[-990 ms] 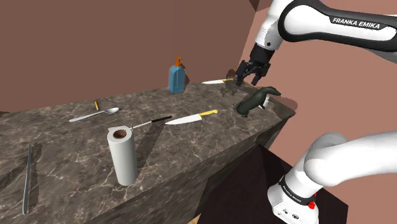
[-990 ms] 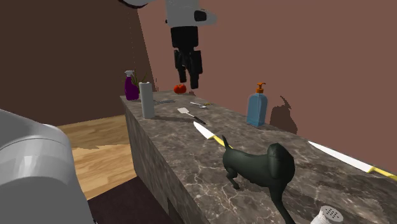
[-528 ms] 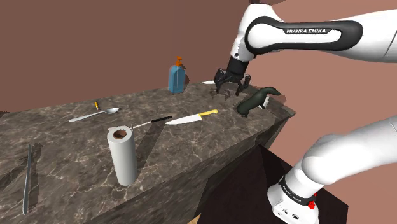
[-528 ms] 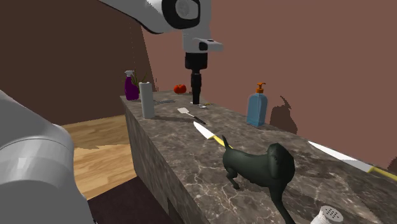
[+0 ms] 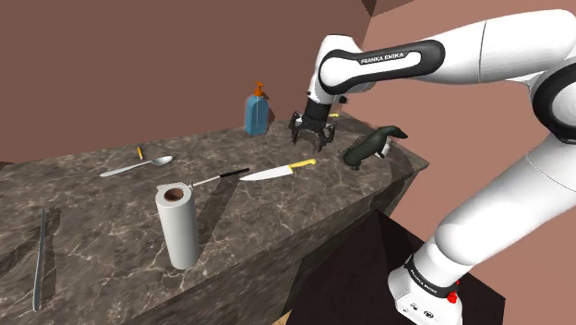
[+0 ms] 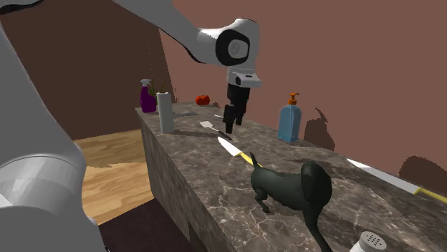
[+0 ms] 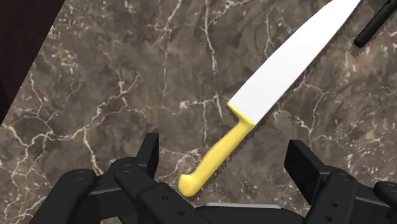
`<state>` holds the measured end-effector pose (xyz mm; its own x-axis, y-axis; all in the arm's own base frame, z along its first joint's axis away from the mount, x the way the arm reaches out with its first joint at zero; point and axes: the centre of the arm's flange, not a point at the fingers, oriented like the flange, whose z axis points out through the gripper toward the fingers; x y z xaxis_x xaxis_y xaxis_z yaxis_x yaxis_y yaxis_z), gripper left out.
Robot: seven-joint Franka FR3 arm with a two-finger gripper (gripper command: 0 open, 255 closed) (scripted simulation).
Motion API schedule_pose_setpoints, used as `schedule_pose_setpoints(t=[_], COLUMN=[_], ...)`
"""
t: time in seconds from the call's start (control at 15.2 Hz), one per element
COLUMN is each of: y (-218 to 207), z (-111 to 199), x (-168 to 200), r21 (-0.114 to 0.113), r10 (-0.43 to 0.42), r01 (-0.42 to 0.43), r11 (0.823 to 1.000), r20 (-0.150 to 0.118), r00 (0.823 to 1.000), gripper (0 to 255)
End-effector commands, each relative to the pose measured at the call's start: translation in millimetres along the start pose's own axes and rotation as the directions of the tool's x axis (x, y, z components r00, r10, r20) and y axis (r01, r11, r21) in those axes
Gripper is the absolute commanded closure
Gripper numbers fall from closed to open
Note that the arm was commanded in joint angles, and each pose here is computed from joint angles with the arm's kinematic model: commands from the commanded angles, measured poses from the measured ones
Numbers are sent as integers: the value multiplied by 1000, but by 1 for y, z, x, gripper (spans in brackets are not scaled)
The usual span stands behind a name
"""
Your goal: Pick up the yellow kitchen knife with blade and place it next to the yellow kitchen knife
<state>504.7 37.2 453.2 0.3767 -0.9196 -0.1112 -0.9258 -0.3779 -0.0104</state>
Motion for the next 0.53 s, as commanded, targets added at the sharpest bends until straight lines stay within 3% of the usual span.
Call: schedule_pose_setpoints(t=[0.0, 0.13, 0.33, 0.46], y=[-14, -26, -40, -40], z=[21, 41, 71, 82], x=[14, 29, 54, 53], r21=[-5, -12, -27, -27], r10=[129, 248, 419, 419], r01=[-129, -248, -418, -418], r11=[992, 969, 908, 908], r20=[20, 40, 66, 66], r00=[991, 968, 906, 906], gripper=[0, 0, 0, 0])
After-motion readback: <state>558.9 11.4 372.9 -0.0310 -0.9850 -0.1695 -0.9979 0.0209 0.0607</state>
